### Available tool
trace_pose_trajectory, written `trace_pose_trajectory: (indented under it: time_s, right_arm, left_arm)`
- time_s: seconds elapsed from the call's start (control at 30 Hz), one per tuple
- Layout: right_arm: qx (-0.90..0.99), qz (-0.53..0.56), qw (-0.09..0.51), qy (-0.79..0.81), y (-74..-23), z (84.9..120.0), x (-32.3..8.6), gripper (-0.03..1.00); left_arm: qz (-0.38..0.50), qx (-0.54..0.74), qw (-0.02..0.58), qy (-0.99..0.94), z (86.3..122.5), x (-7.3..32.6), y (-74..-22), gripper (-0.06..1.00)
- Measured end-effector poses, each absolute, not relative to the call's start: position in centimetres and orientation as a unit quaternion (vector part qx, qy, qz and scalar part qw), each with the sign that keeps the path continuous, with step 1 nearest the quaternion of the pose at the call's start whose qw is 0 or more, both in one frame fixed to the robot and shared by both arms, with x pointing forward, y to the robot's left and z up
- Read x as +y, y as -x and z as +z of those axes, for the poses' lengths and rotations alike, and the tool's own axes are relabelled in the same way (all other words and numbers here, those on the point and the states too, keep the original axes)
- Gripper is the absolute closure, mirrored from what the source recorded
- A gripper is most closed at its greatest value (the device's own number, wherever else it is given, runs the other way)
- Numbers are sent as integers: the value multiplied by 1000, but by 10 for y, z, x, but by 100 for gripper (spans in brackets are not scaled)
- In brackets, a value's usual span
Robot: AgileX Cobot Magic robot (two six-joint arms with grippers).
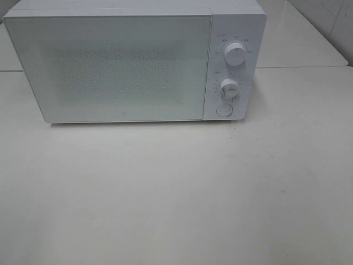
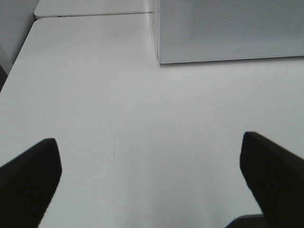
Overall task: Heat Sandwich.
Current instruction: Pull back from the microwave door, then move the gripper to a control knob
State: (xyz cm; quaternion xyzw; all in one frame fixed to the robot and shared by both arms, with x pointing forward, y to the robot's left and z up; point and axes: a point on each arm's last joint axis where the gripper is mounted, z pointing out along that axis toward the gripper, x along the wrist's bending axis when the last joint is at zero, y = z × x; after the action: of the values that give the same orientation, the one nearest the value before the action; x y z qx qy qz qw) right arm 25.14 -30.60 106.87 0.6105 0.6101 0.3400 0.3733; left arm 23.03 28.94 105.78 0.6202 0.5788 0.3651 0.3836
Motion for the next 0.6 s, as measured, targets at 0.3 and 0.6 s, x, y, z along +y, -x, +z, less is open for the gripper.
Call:
trace_pose_trajectory:
  time_s: [0.3,0.6]
  right_arm:
    - [613,350,381,-598,-296,1080,-302,21]
    - [624,342,370,-597,-339,1078,-299,21]
  left_arm:
    - [365,579,384,-620,1058,289,-230,-2]
    - [365,579,384,-620,1058,289,-230,-2]
